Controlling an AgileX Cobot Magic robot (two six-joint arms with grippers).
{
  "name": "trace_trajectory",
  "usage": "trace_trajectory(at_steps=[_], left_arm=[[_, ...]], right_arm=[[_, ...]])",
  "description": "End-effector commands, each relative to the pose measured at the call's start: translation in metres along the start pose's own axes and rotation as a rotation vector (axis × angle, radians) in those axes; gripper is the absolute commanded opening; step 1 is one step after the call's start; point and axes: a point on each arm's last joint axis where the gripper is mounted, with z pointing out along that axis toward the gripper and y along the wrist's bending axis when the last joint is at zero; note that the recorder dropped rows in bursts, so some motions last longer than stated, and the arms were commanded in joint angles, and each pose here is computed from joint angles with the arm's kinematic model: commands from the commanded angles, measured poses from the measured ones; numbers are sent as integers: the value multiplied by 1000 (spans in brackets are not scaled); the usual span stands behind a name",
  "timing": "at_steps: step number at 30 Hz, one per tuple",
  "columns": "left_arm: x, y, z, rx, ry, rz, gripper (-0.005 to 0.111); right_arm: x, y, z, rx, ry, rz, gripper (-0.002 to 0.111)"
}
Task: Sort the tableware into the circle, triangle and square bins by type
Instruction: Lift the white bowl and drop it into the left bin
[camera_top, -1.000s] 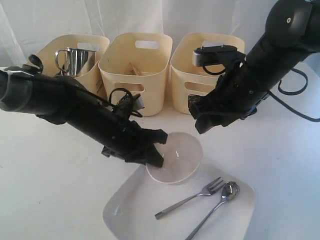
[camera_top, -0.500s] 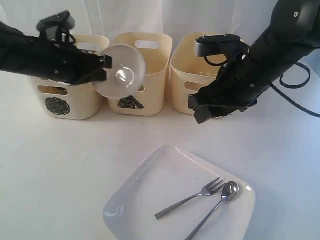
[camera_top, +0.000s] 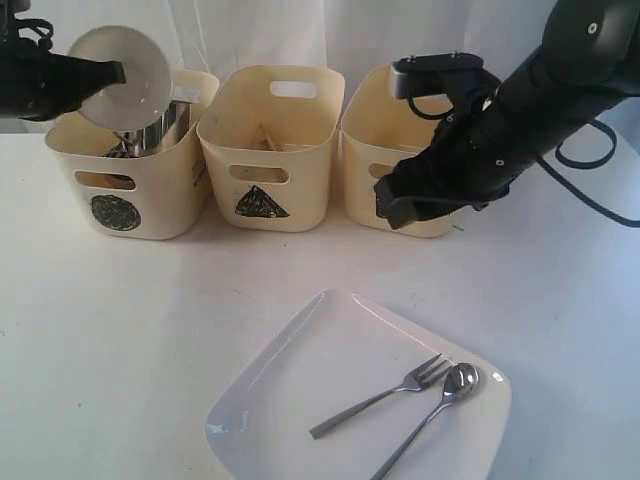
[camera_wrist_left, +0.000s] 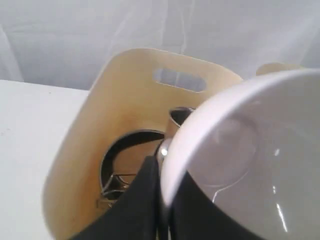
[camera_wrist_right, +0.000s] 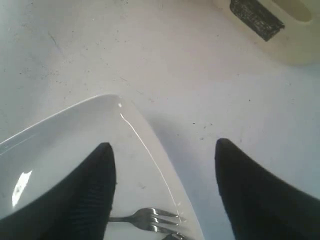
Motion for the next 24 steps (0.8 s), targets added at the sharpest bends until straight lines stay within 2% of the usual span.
trace_trajectory(at_steps=[1, 12, 19, 24], left_arm=[[-11, 9, 12, -68, -77, -13, 0], [-39, 6, 70, -96, -199, 41, 0], [-43, 7, 103, -126, -266, 51, 0], [-35, 10, 126, -139, -274, 69, 0]], right_arm=[[-3, 0, -4, 14, -34, -4, 55], [-3, 0, -4, 15, -36, -4, 55], [-4, -1, -4, 16, -39, -4, 55], [-4, -1, -4, 18, -43, -4, 55]])
